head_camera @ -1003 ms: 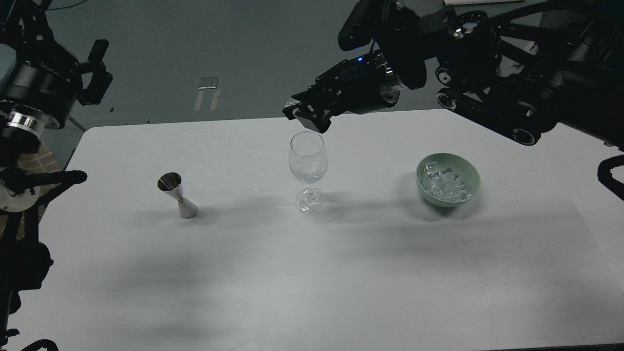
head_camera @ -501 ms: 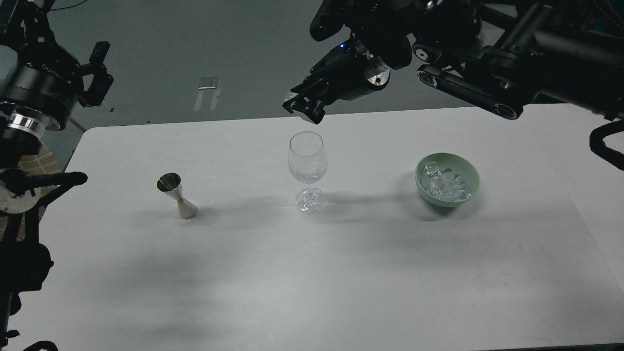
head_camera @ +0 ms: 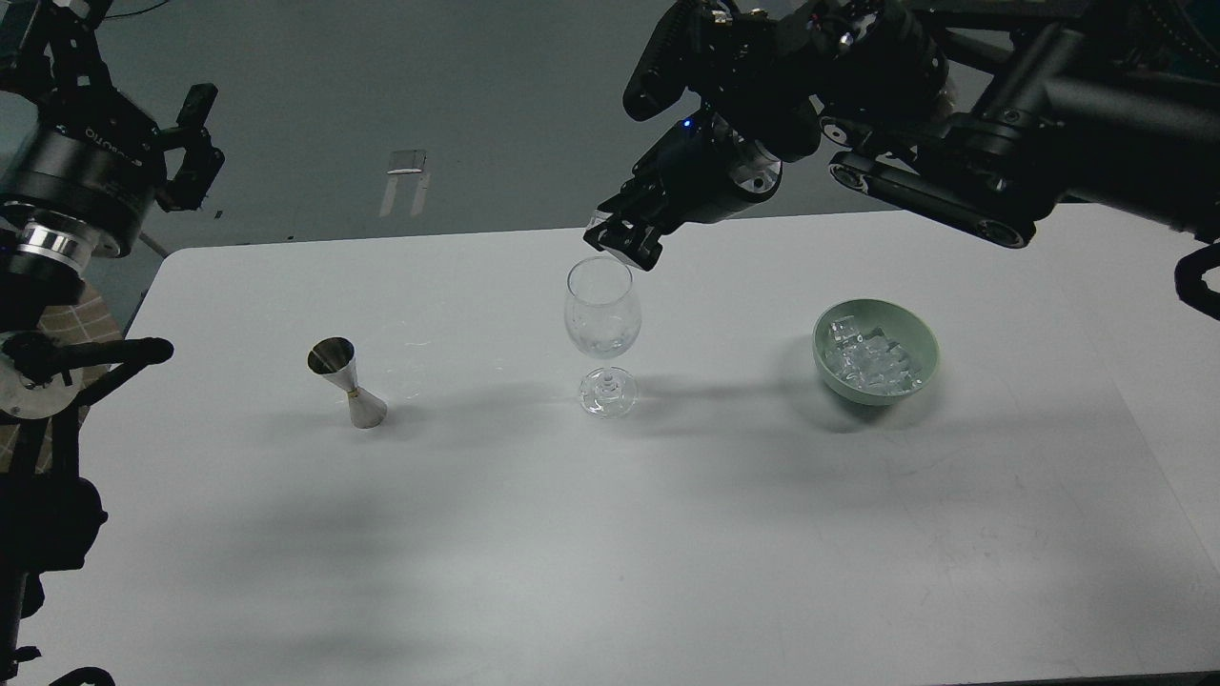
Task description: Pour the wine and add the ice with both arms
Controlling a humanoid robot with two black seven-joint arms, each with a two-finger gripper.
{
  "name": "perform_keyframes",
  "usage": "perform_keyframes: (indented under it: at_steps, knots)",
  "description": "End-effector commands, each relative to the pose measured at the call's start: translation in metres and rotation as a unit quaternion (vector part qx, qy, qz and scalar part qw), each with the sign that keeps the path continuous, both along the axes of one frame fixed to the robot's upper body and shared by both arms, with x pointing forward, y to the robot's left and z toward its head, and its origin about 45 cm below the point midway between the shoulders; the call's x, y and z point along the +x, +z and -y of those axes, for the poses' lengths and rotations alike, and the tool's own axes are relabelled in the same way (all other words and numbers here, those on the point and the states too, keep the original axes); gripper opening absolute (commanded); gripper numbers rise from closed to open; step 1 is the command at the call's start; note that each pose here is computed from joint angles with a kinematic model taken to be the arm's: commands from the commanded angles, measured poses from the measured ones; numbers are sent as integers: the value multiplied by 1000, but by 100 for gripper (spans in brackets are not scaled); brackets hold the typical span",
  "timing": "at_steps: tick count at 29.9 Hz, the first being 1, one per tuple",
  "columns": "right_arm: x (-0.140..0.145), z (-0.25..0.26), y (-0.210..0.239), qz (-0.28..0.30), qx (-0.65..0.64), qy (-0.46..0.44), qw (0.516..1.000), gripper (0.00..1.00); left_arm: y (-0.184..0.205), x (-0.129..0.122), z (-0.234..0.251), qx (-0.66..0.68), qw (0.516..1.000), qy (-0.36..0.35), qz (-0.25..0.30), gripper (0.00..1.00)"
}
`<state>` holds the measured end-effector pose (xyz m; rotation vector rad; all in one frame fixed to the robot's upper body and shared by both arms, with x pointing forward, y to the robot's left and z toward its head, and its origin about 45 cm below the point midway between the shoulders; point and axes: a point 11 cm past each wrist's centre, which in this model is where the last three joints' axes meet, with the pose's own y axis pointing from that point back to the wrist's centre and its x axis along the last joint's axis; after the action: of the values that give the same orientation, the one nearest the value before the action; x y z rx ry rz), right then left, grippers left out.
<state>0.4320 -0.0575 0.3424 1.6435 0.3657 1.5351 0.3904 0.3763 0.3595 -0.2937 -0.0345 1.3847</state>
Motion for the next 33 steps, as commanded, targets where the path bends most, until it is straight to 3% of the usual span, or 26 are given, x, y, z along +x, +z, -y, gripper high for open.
perform_keyframes:
  at_steps: [1,23,29,33]
  knots:
    - [-2,1,-3,-6,0,0,1000,2,1,0,-1,1,1000,0,1,98]
    - [-7,-2,-24,-22,-15,4,1000,9,1,0,-1,1,1000,0,1,98]
    - [-7,-2,-24,-22,-15,4,1000,22,1,0,0,1,1000,0,1,98]
    - [-7,-2,-24,-23,-15,4,1000,38,1,0,-1,1,1000,0,1,98]
